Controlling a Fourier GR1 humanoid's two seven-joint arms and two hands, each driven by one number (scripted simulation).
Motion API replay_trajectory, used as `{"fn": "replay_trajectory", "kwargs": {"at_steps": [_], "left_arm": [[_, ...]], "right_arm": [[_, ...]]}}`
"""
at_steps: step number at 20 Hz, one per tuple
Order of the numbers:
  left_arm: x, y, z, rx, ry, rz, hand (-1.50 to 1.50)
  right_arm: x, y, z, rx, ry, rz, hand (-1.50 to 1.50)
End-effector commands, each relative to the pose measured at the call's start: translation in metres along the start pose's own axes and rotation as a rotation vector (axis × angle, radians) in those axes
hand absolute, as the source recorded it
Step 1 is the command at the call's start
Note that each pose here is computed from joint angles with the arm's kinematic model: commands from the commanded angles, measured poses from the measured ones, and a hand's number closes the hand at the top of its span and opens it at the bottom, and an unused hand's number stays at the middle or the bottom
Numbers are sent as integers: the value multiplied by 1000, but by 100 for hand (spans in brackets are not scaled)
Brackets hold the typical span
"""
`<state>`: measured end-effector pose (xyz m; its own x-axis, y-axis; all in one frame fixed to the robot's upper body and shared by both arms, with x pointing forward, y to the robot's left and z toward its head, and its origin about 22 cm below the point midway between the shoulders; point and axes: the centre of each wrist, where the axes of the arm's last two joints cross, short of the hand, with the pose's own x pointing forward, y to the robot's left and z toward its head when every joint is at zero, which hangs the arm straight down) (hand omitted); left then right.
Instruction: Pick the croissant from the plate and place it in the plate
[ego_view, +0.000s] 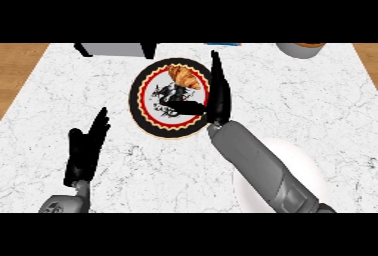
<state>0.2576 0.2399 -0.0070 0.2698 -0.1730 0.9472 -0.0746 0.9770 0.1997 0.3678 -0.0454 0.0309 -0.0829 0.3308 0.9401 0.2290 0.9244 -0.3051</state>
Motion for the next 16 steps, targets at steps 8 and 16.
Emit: {"fn": "replay_trajectory", "kwargs": {"at_steps": [8,16], "left_arm": [[-2,0,-4,-16,-2,1,0],[4,14,4,29,-5,3,0]], "right_arm": [[-24,7,1,-70,51,94,-150],[-37,8,12,-64,70,126,-150]]}}
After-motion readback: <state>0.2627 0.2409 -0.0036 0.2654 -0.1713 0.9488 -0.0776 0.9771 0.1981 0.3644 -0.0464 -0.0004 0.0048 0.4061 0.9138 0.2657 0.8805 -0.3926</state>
